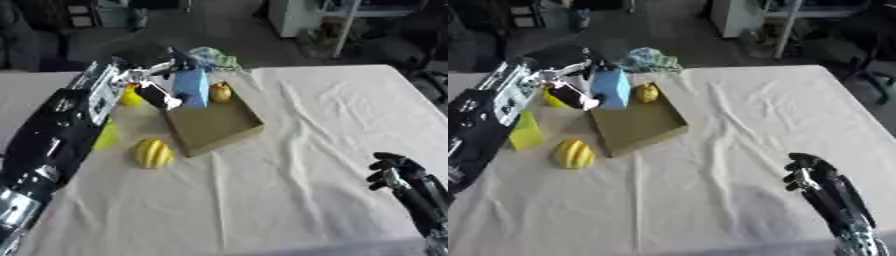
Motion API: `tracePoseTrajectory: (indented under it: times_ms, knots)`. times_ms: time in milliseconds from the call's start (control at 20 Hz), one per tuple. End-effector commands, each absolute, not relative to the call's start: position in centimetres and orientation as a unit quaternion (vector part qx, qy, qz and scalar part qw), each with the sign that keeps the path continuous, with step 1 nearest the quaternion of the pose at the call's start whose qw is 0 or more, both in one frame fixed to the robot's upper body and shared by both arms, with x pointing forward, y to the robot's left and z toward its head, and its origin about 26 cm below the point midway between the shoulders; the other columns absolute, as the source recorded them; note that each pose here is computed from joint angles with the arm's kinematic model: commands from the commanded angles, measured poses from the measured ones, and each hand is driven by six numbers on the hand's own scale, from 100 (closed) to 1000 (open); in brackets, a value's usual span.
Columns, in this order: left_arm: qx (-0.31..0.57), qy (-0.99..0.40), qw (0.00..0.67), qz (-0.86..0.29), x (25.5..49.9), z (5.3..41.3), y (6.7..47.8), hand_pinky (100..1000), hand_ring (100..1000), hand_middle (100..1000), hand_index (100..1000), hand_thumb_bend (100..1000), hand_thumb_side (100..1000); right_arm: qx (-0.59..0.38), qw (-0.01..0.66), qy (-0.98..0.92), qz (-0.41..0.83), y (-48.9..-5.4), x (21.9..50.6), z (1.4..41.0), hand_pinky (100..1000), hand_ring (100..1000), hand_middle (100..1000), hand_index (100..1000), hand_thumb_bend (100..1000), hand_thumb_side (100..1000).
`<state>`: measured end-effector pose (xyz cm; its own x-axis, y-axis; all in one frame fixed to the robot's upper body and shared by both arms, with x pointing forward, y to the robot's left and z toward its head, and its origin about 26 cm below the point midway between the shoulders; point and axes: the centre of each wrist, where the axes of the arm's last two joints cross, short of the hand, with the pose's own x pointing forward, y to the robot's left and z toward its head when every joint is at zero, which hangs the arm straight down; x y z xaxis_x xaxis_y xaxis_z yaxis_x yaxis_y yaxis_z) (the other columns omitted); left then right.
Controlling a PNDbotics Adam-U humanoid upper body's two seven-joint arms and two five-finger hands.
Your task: Pick up objects on the table and place them in the box.
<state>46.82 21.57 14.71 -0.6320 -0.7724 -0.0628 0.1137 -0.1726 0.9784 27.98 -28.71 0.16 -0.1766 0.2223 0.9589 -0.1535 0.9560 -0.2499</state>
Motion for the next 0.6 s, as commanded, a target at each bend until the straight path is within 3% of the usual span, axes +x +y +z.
tracePoseTrajectory:
  times_ms: [50, 300, 600]
  knots:
    - [0.296, -0.554, 0.301, -0.718, 47.0, 14.6, 21.0, 596, 514, 517, 724, 100, 391, -0.02, 0.631, -0.761, 0.149, -28.7, 28.4, 0.9, 513, 557, 584, 760, 100, 552]
    - [0.283, -0.533, 0.301, -0.739, 46.7, 12.6, 21.0, 601, 523, 526, 729, 100, 461, -0.02, 0.631, -0.762, 0.147, -28.7, 28.4, 0.9, 513, 557, 584, 760, 100, 557]
    - [0.301, -0.535, 0.308, -0.727, 46.3, 10.7, 21.0, 593, 515, 519, 726, 100, 409, -0.019, 0.632, -0.76, 0.146, -28.6, 28.3, 0.8, 513, 557, 584, 760, 100, 562]
